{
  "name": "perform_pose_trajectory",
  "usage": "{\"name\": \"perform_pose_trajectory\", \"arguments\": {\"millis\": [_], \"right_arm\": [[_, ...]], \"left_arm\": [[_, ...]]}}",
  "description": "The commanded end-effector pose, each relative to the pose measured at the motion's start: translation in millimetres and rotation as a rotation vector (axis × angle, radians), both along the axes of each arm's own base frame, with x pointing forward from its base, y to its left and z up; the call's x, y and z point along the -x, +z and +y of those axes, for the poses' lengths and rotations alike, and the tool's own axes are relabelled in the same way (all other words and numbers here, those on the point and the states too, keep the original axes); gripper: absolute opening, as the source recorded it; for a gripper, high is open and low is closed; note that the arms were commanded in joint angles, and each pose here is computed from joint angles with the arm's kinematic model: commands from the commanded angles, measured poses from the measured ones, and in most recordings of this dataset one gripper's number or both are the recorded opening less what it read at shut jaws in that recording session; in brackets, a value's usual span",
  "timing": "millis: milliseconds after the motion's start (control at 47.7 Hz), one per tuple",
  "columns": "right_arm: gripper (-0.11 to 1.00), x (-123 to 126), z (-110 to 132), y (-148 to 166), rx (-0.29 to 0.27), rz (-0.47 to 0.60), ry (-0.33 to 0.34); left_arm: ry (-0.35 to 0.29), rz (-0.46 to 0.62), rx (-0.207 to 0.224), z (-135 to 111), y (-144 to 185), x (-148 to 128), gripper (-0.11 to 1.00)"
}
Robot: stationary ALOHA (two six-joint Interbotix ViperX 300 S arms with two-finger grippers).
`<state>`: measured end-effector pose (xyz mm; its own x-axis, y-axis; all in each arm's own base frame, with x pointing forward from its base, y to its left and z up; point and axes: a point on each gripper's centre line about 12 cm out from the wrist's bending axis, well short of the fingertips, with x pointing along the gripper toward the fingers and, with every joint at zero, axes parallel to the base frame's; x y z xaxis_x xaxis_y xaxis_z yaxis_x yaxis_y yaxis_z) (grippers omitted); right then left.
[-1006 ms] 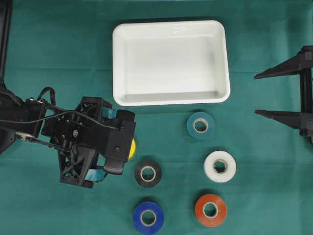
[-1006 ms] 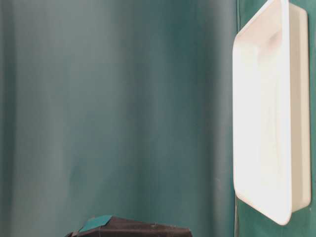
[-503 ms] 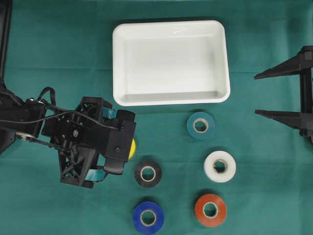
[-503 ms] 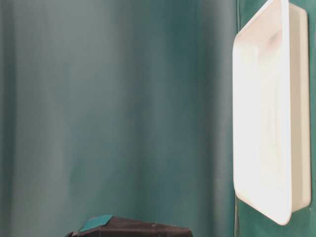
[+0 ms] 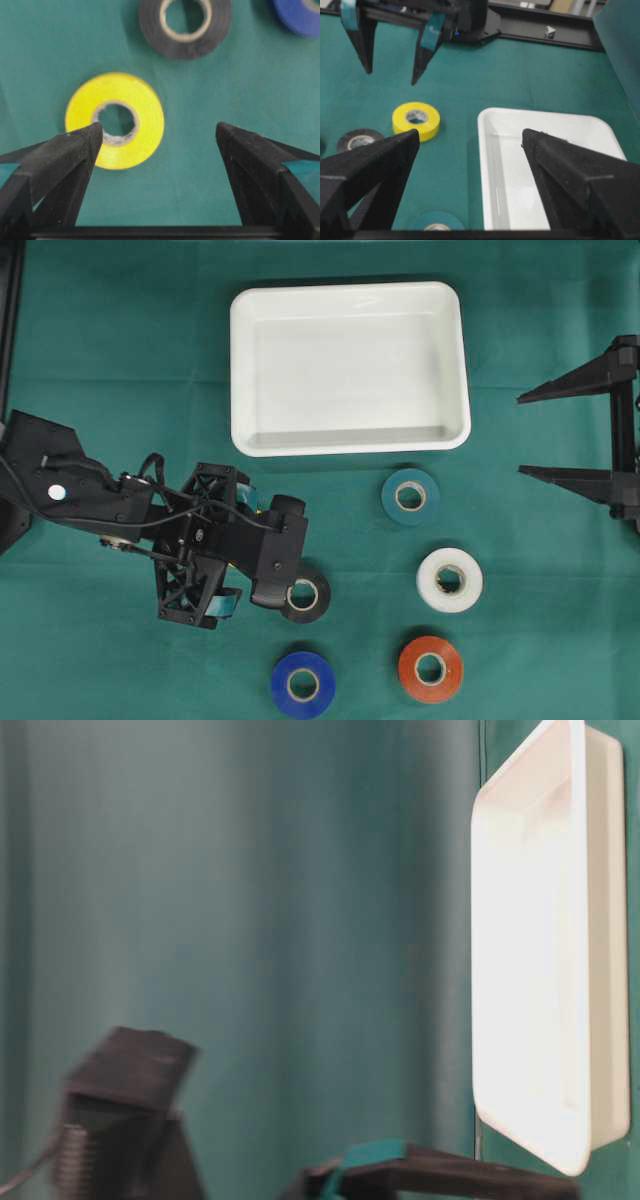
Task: Pick up the tape from a random location and place it into the white case.
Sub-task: 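Lower the left gripper and close it on the yellow tape rim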
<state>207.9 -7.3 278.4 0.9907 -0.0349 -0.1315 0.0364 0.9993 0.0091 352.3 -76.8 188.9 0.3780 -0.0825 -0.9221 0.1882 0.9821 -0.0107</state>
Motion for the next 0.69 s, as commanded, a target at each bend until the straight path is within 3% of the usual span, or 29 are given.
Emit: {"name": "perform_pose_trajectory", "arguments": {"millis": [0, 210, 671], "right_arm": [[0.92, -3, 0, 8, 0.002, -0.018, 0.0], [0.92, -4, 0, 7, 0.005, -0.014, -0.001], [0.92, -6, -1, 2, 0.004, 0.006, -0.001]], "left_arm": [[-0.002, -0.023, 0.004, -1, -3, -2, 0.99], [-0.004, -0.063, 0.013, -1, -19, -1, 0.99], [0.013, -0.008, 0.0, 5, -58, 0, 0.99]]}}
